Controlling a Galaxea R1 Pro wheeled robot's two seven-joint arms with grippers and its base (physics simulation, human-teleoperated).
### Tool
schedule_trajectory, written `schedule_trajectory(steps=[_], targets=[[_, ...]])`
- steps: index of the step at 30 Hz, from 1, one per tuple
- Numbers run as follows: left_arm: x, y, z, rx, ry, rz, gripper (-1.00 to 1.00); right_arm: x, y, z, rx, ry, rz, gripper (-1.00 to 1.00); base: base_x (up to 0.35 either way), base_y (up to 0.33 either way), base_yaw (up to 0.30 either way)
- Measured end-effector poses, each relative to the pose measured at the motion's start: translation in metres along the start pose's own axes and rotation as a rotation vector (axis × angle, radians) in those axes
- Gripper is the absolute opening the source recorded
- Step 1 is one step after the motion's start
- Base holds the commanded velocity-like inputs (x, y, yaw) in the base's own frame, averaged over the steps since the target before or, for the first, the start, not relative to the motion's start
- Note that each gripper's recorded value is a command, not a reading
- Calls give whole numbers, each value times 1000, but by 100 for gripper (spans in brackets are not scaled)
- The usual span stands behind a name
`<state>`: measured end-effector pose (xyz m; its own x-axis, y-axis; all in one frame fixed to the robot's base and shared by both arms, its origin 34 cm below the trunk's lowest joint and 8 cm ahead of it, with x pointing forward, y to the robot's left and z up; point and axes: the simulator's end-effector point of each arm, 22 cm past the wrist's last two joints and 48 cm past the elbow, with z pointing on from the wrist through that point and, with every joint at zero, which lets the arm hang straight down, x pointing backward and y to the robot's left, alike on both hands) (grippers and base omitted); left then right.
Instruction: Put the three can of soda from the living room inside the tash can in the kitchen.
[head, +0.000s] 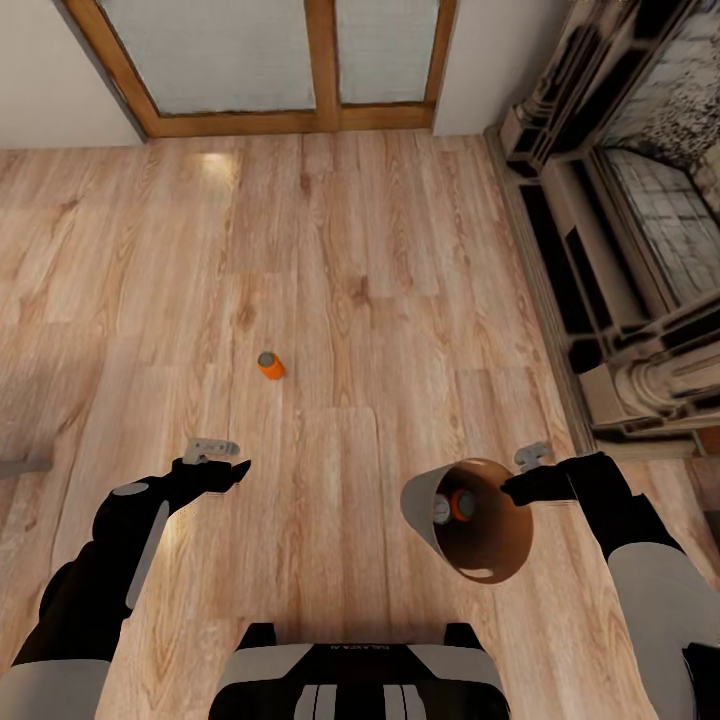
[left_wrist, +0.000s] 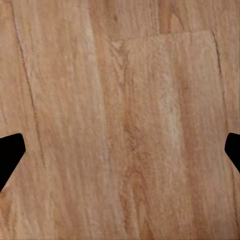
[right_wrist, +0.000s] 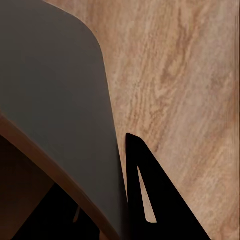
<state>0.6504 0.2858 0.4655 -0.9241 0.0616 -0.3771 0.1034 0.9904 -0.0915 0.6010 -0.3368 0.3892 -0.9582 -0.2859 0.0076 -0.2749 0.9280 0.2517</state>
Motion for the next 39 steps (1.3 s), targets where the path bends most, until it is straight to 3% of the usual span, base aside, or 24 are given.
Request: schedule_trajectory(steps=[3, 5, 7, 12, 16, 18, 22, 29, 39], targets=[[2, 0, 0, 1, 11, -5, 100, 1, 1, 0, -7, 7, 25, -100, 324, 61, 0], [11, 1, 0, 2, 53, -20, 100, 5, 0, -2, -3, 57, 88, -100, 324, 23, 0], [18, 1, 0, 2, 81, -28, 100, -4, -5, -7, 14, 65, 102, -100, 324, 14, 0], [33, 4, -1, 1, 154, -46, 100, -54, -19, -33, 38, 56, 182, -100, 324, 4, 0], [36, 3, -3, 1, 176, -52, 100, -90, -32, -59, 70, 50, 241, -100, 325, 1, 0], [37, 3, -3, 2, 182, -53, 100, -102, -32, -64, 66, 40, 244, -100, 326, 0, 0], [42, 0, -5, 6, 212, -58, 100, -122, -38, -76, 100, 25, 194, -100, 326, 0, 0], [39, -5, -8, 13, 220, -58, 100, -122, -94, -113, 215, 23, 181, -100, 327, 0, 0], [33, -6, -10, 11, 203, -53, 100, -118, -110, -125, 251, 36, 167, -100, 327, 0, 0]])
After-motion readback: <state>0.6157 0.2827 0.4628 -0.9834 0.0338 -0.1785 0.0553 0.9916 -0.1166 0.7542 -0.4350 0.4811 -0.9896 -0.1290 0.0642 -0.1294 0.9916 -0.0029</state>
